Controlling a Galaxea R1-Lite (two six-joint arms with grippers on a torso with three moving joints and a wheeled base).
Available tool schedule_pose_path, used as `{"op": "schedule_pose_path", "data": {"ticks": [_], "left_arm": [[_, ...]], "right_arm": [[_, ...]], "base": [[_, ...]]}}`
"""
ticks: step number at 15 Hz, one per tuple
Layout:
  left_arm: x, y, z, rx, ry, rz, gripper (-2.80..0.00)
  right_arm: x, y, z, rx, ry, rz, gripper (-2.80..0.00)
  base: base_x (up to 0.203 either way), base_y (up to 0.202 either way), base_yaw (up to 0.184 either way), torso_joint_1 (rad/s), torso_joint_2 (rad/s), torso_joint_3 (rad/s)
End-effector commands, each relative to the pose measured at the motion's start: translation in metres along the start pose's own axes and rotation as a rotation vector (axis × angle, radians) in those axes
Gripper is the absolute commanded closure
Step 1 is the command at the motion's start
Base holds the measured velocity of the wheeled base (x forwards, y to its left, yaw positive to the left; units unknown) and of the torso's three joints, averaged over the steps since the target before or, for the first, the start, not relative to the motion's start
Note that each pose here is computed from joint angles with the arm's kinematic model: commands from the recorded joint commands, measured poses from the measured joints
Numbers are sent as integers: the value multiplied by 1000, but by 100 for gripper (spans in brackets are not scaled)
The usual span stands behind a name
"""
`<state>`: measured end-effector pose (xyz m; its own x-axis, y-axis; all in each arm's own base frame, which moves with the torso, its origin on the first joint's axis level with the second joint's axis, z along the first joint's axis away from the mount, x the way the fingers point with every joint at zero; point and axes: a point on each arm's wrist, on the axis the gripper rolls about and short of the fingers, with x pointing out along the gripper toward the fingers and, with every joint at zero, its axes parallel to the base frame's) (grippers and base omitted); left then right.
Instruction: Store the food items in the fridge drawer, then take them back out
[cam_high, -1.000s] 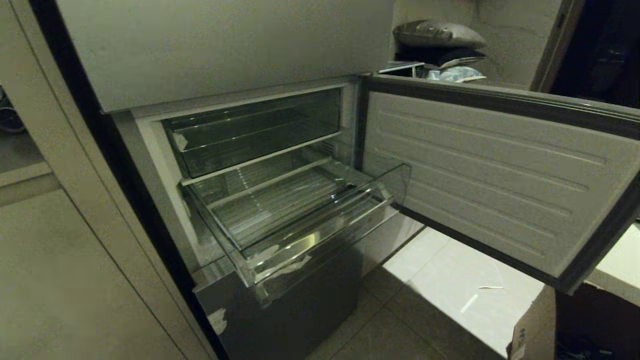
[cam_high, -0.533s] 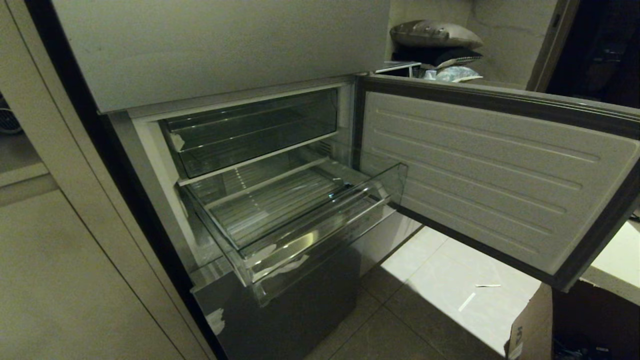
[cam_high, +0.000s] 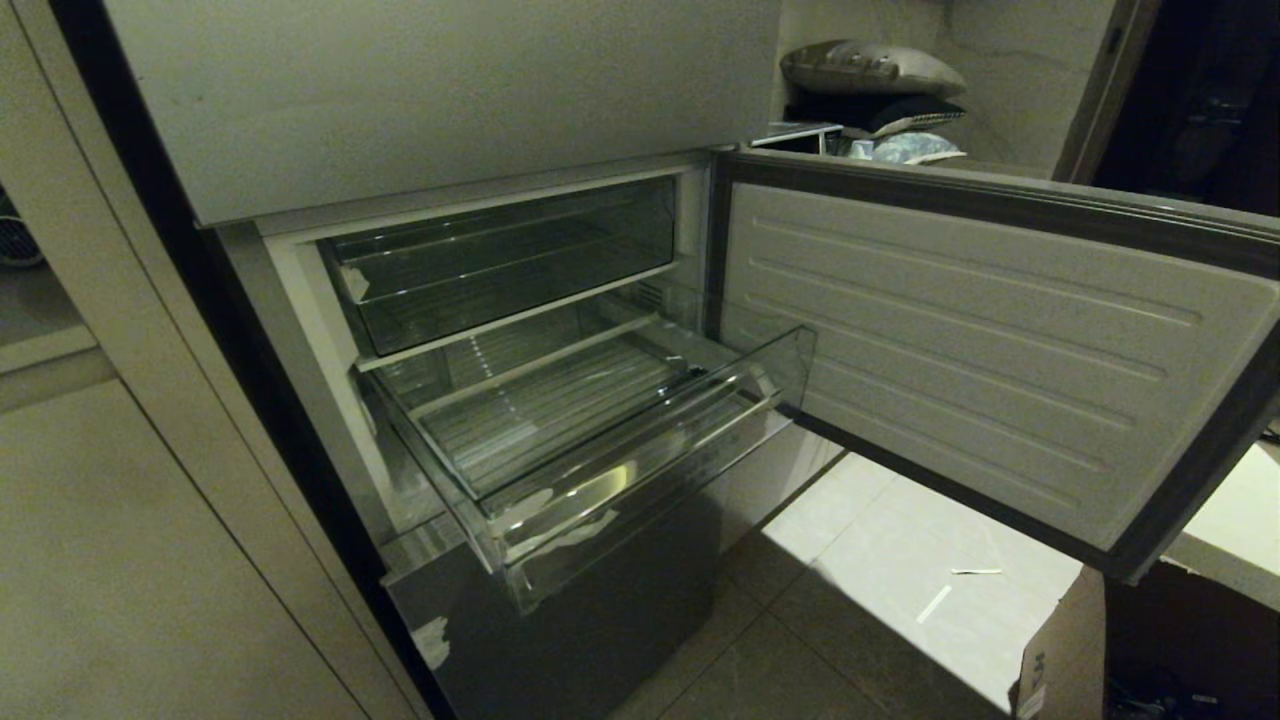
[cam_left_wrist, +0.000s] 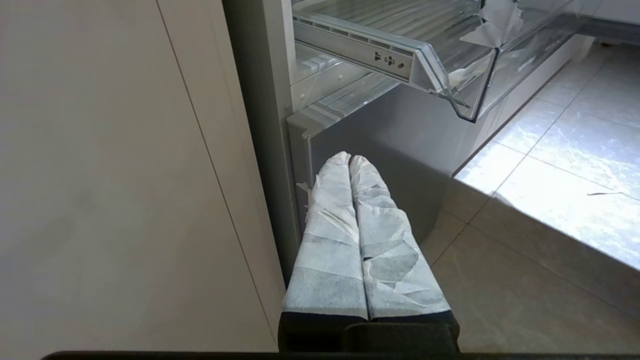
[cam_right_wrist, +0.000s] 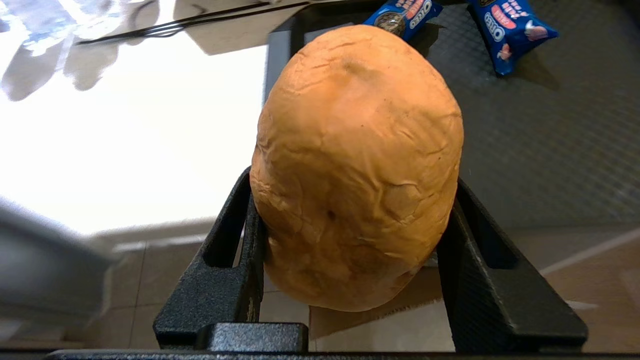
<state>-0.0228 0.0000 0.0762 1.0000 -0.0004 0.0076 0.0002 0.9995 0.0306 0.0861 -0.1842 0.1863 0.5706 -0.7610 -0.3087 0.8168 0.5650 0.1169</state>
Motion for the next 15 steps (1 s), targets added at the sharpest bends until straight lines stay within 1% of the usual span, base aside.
{"op": "schedule_pose_path", "data": {"ticks": [1, 4, 7, 11, 14, 15], "left_arm": [[0, 0, 0, 0, 0, 0, 0], [0, 0, 0, 0, 0, 0, 0], [0, 0, 0, 0, 0, 0, 0], [0, 0, 0, 0, 0, -1, 0], [0, 0, 0, 0, 0, 0, 0], [0, 0, 0, 0, -1, -1, 0]], "right_arm": [[47, -14, -10, 30, 98, -11, 0], [84, -27, -11, 41, 111, -24, 0], [115, -43, -7, 48, 96, -48, 0], [123, -59, -4, 57, 85, -84, 0], [130, -83, -5, 79, 82, -139, 0], [133, -85, -6, 79, 85, -144, 0]], "base": [[0, 0, 0, 0, 0, 0], [0, 0, 0, 0, 0, 0], [0, 0, 0, 0, 0, 0], [0, 0, 0, 0, 0, 0], [0, 0, 0, 0, 0, 0], [0, 0, 0, 0, 0, 0]]}}
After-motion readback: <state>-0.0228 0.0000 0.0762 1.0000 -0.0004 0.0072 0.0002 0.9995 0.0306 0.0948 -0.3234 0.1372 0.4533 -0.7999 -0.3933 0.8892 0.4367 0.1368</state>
